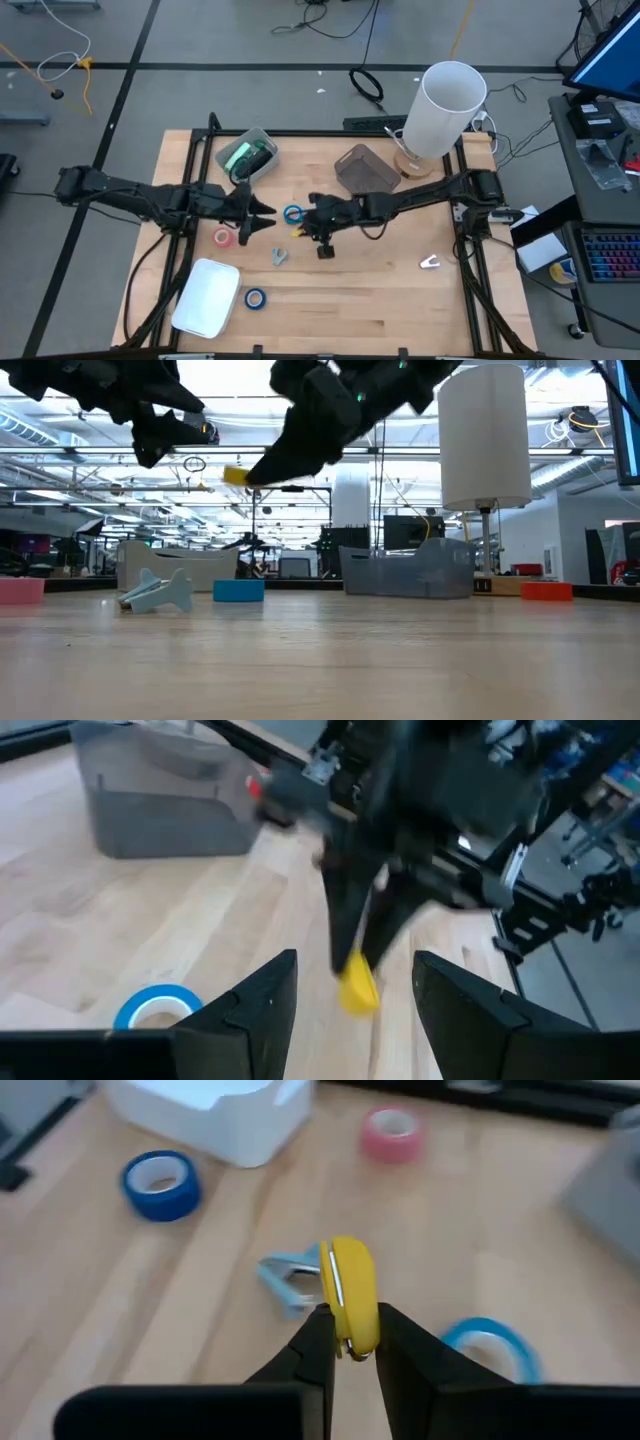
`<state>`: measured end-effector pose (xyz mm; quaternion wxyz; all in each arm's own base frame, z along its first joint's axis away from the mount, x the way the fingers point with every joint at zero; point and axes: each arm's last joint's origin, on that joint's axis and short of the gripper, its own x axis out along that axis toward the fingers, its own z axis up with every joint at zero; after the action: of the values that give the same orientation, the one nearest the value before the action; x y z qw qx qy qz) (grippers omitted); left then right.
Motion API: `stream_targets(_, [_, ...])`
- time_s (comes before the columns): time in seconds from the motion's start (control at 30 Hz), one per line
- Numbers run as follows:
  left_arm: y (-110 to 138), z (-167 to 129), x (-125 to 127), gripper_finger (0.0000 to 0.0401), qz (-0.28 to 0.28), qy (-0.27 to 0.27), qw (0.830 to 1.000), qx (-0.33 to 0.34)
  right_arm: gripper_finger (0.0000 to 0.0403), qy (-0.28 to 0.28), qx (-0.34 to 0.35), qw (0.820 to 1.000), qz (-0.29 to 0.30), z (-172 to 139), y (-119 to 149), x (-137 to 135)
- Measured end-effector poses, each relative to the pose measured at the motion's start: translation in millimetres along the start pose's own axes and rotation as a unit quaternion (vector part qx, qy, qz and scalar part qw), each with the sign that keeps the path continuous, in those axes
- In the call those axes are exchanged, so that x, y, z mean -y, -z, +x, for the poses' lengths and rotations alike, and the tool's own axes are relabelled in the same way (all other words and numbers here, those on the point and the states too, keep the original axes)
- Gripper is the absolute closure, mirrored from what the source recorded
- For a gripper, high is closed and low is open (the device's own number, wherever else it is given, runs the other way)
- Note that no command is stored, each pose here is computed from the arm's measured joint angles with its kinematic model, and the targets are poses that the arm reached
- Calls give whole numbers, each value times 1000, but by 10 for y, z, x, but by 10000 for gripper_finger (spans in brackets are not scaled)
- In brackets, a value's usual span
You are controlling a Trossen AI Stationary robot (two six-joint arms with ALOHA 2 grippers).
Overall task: Pick and place Stapler, Stapler remover, tape
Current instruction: Put the yellow stapler into the gray bin
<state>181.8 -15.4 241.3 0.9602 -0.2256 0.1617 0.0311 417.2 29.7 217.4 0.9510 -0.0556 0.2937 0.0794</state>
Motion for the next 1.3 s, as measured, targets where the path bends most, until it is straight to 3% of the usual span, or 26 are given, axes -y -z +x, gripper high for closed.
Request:
stream_targets(0.23, [-80, 168, 158, 201, 32, 18, 999, -8, 361, 75, 13, 997, -1, -304, -178, 44])
stream_targets(0.43, [-276, 323, 301, 201, 98, -22, 993, -55, 361, 76, 5, 997, 6, -298, -159, 48])
stream_targets(0.7, [-375, 594, 394, 201, 134, -74, 973, -171, 360, 101, -1, 995, 13, -302, -150, 67])
stream_targets(1.1, [-441, 929, 433, 201, 167, -143, 950, -221, 360, 99, -1, 995, 13, -300, -149, 65])
stream_targets(1.3, [-463, 1054, 394, 201, 165, -154, 947, -229, 360, 97, 1, 995, 12, -300, -156, 44])
